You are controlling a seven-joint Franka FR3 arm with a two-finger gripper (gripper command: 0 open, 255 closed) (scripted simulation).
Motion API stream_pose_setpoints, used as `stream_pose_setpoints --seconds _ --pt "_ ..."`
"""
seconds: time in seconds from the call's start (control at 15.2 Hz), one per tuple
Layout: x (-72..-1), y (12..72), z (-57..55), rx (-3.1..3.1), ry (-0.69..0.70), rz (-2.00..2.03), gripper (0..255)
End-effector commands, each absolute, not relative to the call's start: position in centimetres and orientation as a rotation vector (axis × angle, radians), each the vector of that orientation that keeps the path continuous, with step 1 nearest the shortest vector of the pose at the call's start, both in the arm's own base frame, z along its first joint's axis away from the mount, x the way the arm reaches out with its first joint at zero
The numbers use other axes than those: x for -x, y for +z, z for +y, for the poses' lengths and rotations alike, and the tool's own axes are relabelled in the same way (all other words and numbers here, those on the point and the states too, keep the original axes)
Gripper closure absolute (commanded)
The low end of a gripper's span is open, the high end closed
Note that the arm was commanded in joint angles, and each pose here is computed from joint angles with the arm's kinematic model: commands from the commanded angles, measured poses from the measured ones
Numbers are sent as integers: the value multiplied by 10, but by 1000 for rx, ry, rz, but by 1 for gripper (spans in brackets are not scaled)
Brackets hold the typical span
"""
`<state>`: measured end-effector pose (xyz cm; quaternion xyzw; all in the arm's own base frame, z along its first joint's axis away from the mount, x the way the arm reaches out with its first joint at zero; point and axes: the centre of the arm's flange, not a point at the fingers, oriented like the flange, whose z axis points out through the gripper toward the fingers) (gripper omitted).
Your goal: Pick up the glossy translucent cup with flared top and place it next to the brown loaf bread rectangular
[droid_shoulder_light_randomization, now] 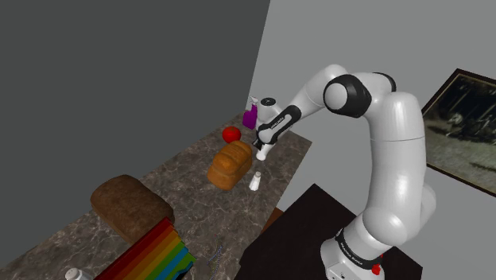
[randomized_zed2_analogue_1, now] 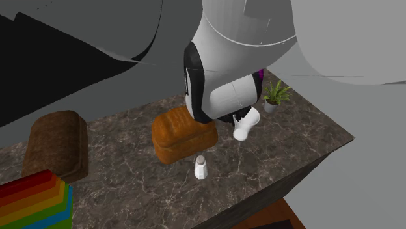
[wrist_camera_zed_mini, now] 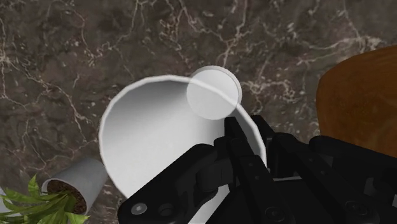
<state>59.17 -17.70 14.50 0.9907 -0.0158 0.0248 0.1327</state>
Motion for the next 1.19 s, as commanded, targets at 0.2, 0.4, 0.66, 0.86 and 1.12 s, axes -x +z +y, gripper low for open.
stream_pose_setpoints --seconds 0.2,0.4,0.66,0.86,1.12 --pt "-592 170 -177 -2874 72 -46 255" --pt "-592 186 -177 -2874 72 -46 255" --pt "-592 207 -177 -2874 72 -46 255" --pt "-592 223 -177 -2874 72 -46 255" --pt "-592 244 -177 -2874 72 -46 255"
